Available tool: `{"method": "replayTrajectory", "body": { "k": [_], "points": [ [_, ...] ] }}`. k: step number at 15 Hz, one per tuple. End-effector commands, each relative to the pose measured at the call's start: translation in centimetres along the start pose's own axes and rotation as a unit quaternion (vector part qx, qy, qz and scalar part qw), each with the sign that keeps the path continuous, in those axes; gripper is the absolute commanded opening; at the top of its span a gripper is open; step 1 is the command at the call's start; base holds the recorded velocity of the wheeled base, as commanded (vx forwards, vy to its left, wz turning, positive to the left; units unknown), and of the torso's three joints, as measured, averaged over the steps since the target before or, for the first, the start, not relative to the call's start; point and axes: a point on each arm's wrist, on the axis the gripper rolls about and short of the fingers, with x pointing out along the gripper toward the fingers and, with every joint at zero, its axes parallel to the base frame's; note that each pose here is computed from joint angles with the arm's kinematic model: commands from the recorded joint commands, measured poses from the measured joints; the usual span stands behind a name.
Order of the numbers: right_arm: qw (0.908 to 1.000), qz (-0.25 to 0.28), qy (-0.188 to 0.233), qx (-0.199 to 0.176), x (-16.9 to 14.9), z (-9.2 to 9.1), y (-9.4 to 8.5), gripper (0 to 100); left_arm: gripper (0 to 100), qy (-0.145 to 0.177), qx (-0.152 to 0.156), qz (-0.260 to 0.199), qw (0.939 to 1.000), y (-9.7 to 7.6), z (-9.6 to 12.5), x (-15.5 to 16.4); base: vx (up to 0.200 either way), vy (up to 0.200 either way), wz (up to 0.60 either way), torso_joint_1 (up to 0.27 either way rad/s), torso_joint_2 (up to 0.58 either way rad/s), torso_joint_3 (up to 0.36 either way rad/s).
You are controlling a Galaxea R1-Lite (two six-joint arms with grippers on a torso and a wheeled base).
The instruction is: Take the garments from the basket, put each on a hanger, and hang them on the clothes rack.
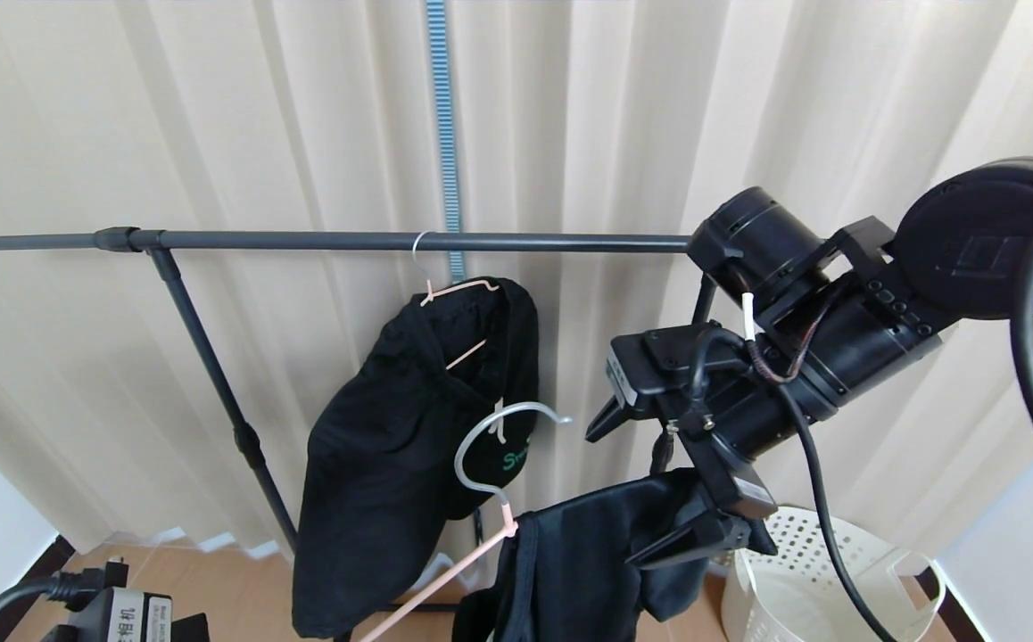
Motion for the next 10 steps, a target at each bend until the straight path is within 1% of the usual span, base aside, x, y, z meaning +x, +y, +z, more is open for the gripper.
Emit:
{"method": "replayTrajectory", "body": {
  "k": [1,2,5,7,8,10],
  "points": [
    [0.9999,0.012,0.007,0.008,1.1,-0.7,0.1,100,0,0.0,0.0,0.0,1.0,0.0,0.0,0.0,0.0,0.0,0.0,0.0,0.0,0.0],
    [0.9999,0.01,0.007,0.008,1.3,-0.9,0.1,100,0,0.0,0.0,0.0,1.0,0.0,0.0,0.0,0.0,0.0,0.0,0.0,0.0,0.0],
    [0.9999,0.006,0.003,0.009,0.9,-0.8,0.4,100,0,0.001,-0.001,0.0,1.0,0.0,0.0,0.0,0.0,0.0,0.0,0.0,0.0,0.0],
    [0.9999,0.01,0.001,0.0,0.8,-0.3,1.2,100,0,0.002,0.0,0.0,1.0,0.0,0.0,0.1,0.0,0.0,0.0,0.0,0.0,0.0],
    [0.9999,0.01,0.001,-0.001,0.8,-0.2,1.2,0,0,0.002,0.0,0.0,1.0,0.0,0.0,0.1,0.0,0.0,0.0,0.0,0.0,0.0],
    [0.9999,0.01,0.001,0.0,0.8,-0.2,1.2,0,0,0.002,-0.001,0.0,1.0,0.0,0.0,0.1,0.0,0.0,0.0,0.0,0.0,0.0]
  ]
}}
